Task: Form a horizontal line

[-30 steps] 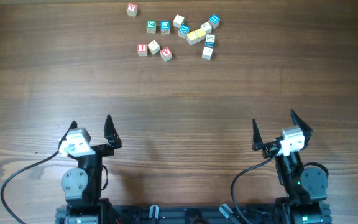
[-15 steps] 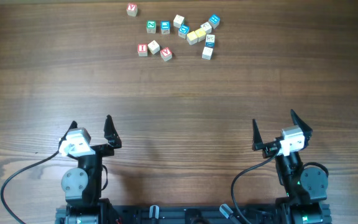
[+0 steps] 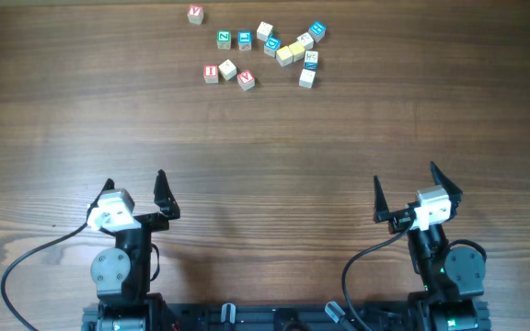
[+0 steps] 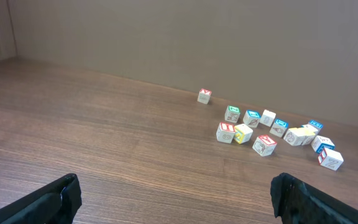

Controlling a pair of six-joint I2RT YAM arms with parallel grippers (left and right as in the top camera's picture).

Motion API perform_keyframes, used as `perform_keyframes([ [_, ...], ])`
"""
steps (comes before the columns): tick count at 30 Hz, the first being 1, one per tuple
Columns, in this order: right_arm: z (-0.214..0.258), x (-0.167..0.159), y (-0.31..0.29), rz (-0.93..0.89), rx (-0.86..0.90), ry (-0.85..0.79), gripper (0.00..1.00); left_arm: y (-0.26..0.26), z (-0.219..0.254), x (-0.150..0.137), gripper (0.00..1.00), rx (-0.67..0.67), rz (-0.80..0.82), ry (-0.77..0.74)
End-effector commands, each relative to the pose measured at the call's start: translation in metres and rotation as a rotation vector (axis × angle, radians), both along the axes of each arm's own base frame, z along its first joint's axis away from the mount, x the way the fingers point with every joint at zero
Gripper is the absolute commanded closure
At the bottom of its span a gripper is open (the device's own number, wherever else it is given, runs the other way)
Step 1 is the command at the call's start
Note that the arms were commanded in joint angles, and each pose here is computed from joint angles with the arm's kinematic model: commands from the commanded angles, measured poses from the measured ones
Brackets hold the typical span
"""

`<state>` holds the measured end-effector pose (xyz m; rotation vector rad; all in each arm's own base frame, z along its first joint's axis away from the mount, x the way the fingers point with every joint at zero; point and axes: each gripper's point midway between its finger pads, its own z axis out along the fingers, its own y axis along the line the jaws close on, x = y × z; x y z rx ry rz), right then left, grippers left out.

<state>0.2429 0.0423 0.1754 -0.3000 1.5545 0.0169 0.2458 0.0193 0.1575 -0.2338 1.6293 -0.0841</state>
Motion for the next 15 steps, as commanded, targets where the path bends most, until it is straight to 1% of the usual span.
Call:
perform_keyframes([
  [1, -0.0001, 0.0004, -0.0038, -0.019, -0.002, -0.007, 0.0, -0.0002, -0.0005, -0.0002, 0.0, 0.017, 0.0, 0.001],
  [15, -0.0001, 0.0004, -0.0037, -0.019, -0.002, -0.007, 0.0, -0.0002, -0.0005, -0.0002, 0.0, 0.017, 0.0, 0.001],
])
